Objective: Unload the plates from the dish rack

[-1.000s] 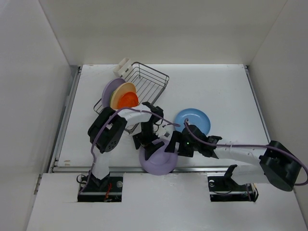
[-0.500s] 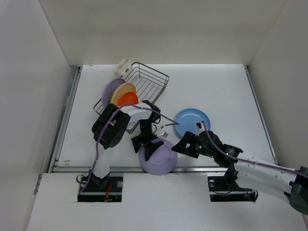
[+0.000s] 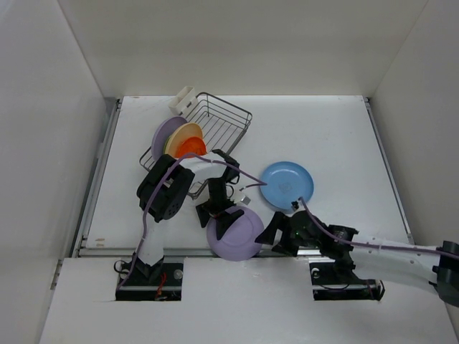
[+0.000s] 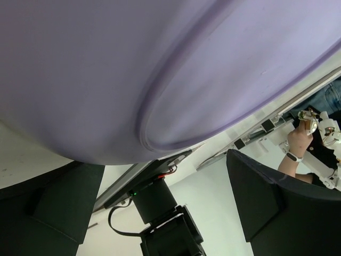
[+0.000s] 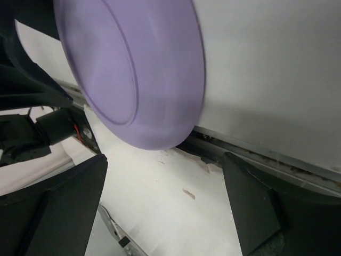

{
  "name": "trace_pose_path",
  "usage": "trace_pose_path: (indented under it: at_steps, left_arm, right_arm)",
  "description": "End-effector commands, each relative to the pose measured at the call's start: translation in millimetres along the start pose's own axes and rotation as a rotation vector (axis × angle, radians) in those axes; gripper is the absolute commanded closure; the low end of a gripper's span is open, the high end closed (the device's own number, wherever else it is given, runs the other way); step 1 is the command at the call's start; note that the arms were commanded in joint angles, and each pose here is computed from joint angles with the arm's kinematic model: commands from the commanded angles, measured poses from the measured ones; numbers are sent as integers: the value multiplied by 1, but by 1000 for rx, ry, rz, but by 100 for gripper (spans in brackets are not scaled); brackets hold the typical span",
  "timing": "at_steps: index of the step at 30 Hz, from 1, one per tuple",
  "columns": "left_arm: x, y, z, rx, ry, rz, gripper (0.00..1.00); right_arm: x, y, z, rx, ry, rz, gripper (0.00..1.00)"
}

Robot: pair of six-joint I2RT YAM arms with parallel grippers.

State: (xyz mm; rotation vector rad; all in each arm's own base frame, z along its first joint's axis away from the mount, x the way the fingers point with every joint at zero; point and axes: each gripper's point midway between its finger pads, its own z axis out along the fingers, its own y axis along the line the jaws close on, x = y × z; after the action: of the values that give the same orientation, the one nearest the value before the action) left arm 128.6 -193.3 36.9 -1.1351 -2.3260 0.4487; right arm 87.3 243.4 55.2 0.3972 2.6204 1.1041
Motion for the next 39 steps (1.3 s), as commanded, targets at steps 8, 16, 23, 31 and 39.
trace_pose_path:
  at_steps: [8,16,23,31,39]
  left_arm:
    - [-14,3,5,13,-42,61,3]
    - [-20,1,4,25,-73,74,3]
    - [-22,5,7,19,-61,79,4]
    - [-22,11,12,1,-53,77,6]
    - [-26,3,5,16,-97,96,6]
  right_arm:
    - [28,47,47,-50,49,6,2]
    - [22,48,42,-105,10,65,4]
    - [15,66,36,-172,-34,19,19]
    - [1,99,20,-287,-106,-63,34]
    - [-23,134,-3,-385,-235,-129,35]
